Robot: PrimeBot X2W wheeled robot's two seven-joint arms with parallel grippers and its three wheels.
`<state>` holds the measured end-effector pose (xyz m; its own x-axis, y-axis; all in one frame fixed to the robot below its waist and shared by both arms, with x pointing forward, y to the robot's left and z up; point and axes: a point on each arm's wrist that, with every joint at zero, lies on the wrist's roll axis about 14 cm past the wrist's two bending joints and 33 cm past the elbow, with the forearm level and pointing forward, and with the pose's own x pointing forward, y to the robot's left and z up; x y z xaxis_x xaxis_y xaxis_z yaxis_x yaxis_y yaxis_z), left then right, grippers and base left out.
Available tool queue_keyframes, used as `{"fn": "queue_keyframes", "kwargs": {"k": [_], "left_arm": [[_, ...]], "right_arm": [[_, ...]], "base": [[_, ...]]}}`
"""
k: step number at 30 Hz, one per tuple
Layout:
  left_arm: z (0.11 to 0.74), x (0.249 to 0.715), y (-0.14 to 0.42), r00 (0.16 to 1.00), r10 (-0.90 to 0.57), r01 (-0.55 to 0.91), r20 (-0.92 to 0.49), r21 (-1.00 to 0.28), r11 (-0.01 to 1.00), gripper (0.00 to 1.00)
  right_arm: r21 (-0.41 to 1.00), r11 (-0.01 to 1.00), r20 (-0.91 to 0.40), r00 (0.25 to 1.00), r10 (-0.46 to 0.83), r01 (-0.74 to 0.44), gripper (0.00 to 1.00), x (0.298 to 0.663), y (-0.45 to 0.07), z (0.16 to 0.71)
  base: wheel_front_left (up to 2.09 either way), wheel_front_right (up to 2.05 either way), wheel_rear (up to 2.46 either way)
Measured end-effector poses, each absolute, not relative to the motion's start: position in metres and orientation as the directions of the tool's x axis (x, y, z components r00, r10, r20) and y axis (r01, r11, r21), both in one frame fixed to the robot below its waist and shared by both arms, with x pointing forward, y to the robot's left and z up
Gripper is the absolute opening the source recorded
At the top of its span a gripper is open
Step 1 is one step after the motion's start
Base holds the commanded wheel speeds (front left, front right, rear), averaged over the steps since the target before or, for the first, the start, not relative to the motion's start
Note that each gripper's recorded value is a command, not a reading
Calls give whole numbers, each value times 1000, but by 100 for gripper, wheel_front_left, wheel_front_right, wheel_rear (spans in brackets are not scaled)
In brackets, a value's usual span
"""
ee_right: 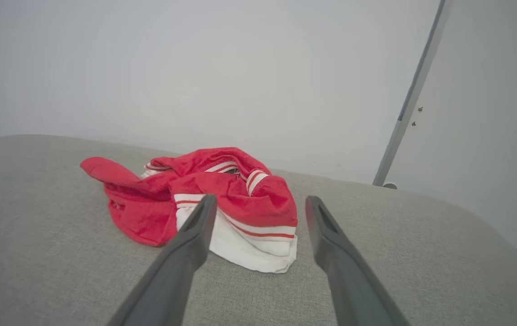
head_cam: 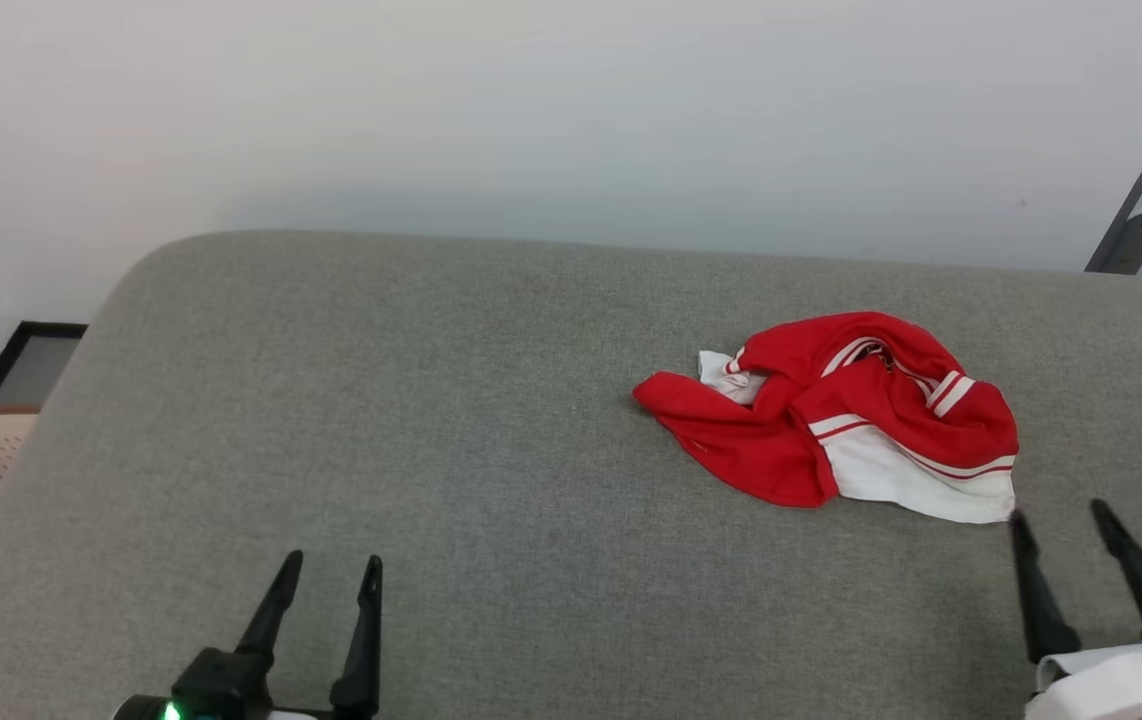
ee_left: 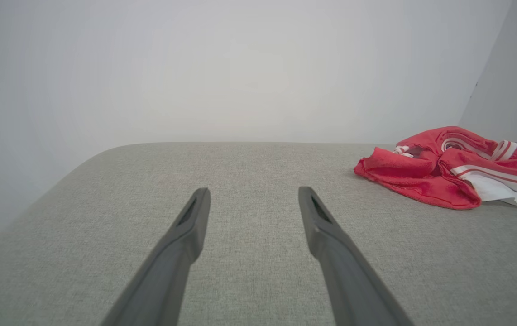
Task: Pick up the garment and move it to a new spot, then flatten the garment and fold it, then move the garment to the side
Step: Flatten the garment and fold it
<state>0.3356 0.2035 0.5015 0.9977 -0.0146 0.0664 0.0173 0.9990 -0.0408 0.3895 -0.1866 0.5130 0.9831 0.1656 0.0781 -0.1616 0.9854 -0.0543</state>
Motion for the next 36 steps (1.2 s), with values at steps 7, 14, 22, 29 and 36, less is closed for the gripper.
{"fn": "queue_keyframes", "kwargs": {"k": [7,14,22,29,36], "left_arm": [[492,342,201,999,-6,9,40,-64,998,100],[485,365,191,1000,-19,21,20,-100,995,100],[469,391,185,999,-36,33,-22,-124,992,100],[453,401,186,998,-28,18,-63,-154,988,100],[442,407,183,995,-32,16,-92,-169,985,100]], "right_arm": [[-208,888,-273,896,351,-411,100,397,-157,459],[-310,743,-529,756,385,-594,100,423,-161,441],[-314,592,-670,615,416,-742,100,446,-152,416],[-274,543,-735,537,414,-794,100,458,-149,389],[-254,511,-740,505,444,-821,0,466,-144,381]], "base": [[0,0,0],[0,0,0],[0,0,0],[0,0,0],[0,0,0]]}}
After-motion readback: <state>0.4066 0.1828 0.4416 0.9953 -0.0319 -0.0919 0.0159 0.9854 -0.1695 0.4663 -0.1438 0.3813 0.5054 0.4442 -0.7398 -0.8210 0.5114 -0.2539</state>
